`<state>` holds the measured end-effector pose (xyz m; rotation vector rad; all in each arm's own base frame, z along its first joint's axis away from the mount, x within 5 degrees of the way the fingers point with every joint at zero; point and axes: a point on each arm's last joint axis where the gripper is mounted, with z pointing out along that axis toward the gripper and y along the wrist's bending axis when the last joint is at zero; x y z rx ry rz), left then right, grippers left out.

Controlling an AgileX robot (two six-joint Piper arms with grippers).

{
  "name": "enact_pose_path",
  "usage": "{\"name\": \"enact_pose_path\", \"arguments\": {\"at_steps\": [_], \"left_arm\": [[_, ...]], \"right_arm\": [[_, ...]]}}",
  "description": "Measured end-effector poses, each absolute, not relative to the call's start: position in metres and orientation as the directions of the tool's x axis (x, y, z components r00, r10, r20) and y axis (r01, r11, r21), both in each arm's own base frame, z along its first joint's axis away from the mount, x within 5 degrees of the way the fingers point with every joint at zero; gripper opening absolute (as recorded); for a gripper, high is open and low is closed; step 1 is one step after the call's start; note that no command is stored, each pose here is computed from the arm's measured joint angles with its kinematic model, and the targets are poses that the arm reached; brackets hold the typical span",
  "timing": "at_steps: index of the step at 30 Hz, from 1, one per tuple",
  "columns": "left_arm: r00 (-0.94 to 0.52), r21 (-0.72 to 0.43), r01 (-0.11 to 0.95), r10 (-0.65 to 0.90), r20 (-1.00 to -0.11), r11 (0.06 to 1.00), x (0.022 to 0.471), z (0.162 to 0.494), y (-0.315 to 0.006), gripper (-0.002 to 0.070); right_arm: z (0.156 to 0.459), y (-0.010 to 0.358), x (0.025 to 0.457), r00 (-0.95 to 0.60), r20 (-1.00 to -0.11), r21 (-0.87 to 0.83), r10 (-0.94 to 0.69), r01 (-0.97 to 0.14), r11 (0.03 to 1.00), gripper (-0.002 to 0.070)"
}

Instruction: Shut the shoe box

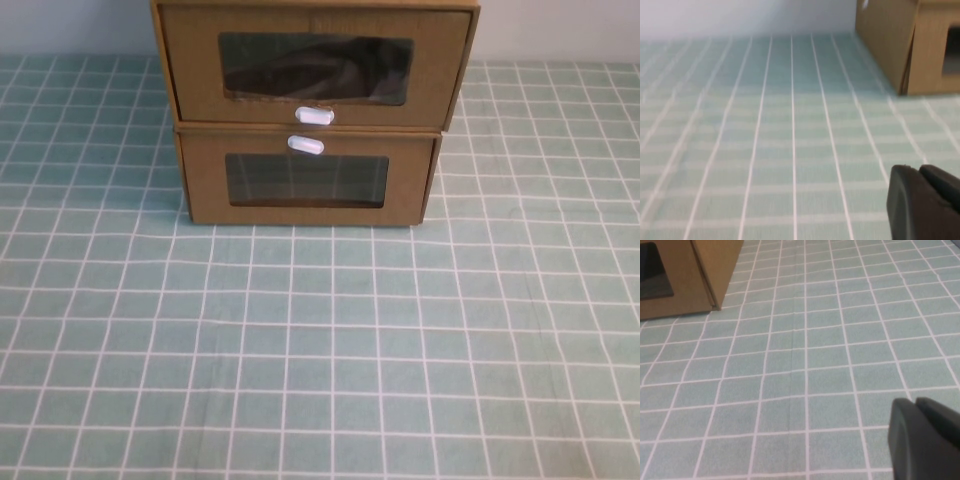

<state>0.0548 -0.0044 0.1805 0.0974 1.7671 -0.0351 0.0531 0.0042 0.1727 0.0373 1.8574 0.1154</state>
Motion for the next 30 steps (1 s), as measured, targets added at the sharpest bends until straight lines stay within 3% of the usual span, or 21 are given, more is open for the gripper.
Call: {"name": "enact_pose_path", "arguments": {"at_steps": [5, 30], "left_arm": [[-0.273, 0.028, 0.086, 0.051, -0.961, 0.996, 0.0531, 0.1733, -0.0041, -0.0005], [-0.273, 0.035, 0.084, 0.057, -0.960, 0.996, 0.0529, 0.1732, -0.0039, -0.0005]], "right_arm": [[0.1728, 0.0042, 0.0530, -0.285, -0.955, 0.099, 0.085, -0.034, 0.995, -0.0012], [0.1728, 0.0042, 0.0530, -0.285, -0.955, 0.099, 0.085, -0.034, 0.995, -0.0012]]}}
